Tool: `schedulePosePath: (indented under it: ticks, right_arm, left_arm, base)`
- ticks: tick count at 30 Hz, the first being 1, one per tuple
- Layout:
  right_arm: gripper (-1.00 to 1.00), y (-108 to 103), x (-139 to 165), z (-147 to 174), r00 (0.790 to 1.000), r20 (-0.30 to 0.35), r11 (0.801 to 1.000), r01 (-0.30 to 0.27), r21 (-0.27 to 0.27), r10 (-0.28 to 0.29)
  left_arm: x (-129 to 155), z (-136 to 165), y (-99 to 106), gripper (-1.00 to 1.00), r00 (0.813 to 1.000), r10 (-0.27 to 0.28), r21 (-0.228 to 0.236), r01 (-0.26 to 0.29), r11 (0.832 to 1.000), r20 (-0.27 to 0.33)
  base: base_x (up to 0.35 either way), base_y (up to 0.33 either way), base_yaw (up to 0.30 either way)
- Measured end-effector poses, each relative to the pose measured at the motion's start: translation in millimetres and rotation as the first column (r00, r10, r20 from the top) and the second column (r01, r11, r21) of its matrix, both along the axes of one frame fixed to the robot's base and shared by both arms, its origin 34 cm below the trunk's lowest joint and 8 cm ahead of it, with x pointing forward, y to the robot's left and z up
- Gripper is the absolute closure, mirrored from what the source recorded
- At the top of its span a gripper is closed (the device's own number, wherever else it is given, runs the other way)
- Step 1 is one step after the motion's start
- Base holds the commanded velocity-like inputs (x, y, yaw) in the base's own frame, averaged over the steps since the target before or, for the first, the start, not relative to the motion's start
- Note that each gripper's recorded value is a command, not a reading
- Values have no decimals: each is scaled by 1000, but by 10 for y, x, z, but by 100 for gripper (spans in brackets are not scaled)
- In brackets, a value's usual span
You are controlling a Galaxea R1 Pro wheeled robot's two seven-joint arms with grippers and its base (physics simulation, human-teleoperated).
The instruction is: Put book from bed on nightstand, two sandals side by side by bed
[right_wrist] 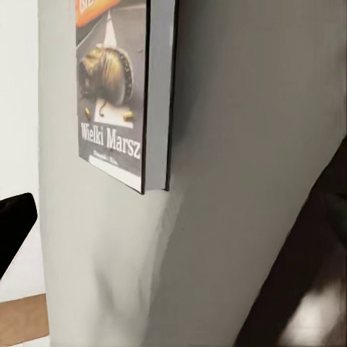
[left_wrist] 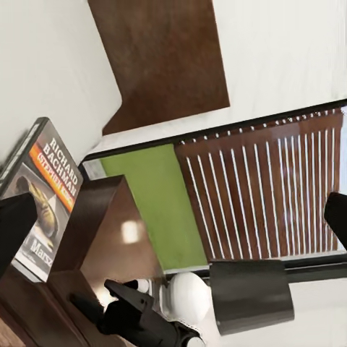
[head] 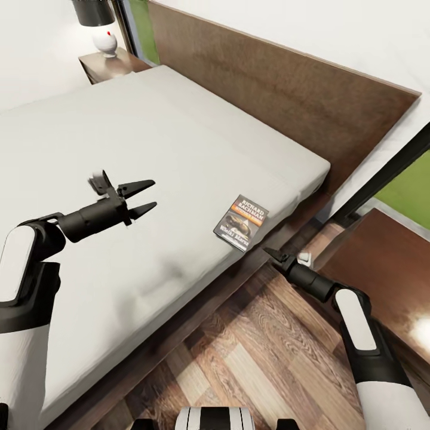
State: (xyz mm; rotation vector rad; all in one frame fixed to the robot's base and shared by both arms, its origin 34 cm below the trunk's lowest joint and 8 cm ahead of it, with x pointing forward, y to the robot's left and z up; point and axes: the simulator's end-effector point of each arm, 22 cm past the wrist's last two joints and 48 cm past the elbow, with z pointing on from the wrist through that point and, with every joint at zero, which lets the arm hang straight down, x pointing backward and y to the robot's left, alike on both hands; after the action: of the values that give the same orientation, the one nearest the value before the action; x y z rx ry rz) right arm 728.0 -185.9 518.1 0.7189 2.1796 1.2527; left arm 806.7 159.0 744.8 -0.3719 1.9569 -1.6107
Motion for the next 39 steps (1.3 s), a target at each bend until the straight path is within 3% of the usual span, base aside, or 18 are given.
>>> schedulePosePath:
  ticks: [8,14,24,30,35,39]
  right_arm:
    - [-100,-60,3,-49,1000,-9,999,28,25,-28]
    - [-100,-89,78,179,999,43,999,28,25,-29]
    - [-100,-93,154,464,994,101,999,28,44,-32]
    - [-100,-104,175,509,994,106,998,32,49,-37]
    - [-100,-95,184,546,993,109,998,31,54,-37]
    - [-100,-86,190,592,993,117,998,28,56,-35]
  left_arm:
    - [59,32,-53,-100,1000,-8,38,8,999,-6]
    - [9,49,-195,-100,999,-46,61,47,997,-15]
    - [-24,117,-230,-100,998,-61,80,61,995,-11]
    - [177,308,-126,-100,999,-32,165,32,986,1]
    - [314,331,-47,-100,999,15,256,-2,967,-50]
    - [348,352,-25,-100,995,43,282,-17,959,-88]
  base:
    - [0,0,0]
    - [0,0,0]
    - [0,0,0]
    - [0,0,0]
    - [0,0,0]
    - [0,0,0]
